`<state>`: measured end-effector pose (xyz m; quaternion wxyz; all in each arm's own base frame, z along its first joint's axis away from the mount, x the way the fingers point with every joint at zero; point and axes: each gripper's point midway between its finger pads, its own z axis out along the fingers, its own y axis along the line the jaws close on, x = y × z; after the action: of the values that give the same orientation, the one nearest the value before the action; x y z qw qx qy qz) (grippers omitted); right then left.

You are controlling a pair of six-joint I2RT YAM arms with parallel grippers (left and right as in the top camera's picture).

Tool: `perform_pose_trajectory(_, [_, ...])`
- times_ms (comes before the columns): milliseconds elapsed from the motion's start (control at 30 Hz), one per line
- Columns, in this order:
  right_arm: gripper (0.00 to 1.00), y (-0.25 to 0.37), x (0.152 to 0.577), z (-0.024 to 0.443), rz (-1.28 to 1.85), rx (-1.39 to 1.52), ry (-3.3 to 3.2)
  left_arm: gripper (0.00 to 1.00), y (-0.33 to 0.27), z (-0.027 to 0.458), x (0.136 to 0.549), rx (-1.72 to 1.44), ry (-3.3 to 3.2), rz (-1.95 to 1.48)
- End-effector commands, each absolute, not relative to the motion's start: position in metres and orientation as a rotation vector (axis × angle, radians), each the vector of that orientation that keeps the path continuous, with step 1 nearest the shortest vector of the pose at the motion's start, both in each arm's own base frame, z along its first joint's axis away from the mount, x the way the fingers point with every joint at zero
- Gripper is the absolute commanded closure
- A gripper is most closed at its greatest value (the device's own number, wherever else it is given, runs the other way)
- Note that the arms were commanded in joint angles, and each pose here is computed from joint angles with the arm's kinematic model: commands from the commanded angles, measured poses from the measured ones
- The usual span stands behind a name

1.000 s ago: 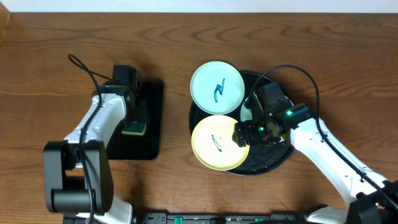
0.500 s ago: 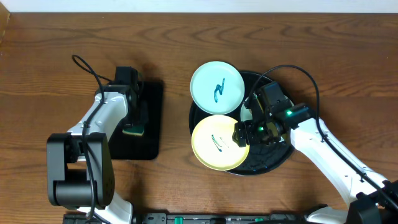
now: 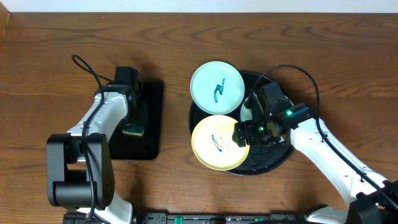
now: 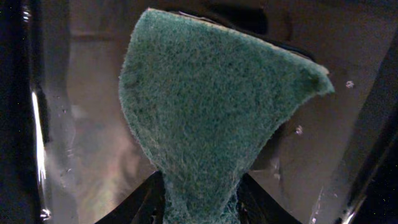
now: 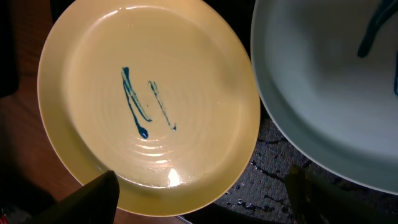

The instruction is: Clean dirty plates on tray and stack at the side

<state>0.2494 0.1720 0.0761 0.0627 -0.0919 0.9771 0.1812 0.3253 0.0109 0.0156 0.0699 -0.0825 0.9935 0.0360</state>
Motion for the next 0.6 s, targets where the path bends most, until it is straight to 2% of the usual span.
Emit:
perform_pose_trajectory(0, [0.16, 0.1764, 0.2526, 0.0803, 0.551, -0.271, 2.944, 0.62, 0.0129, 0.0324, 0.3325, -0.248, 2.936, 0.113])
perform_pose_trajectory(167, [0.16, 0.1764, 0.2526, 0.0803, 0.551, -0.271, 2.944, 0.61, 0.0128, 0.034, 0.3327, -0.248, 2.932, 0.112])
perform_pose_trajectory(267, [0.16, 0.1764, 0.2526, 0.0803, 0.551, -0.271, 2.944, 0.54, 0.0128, 0.0339, 0.3321, -0.248, 2.934, 0.112])
perform_pose_trajectory(567, [0.16, 0.1763, 0.2524, 0.0802, 0.552, -0.27, 2.945, 0.55, 0.0128, 0.0307, 0.3303, -0.249, 2.945, 0.114])
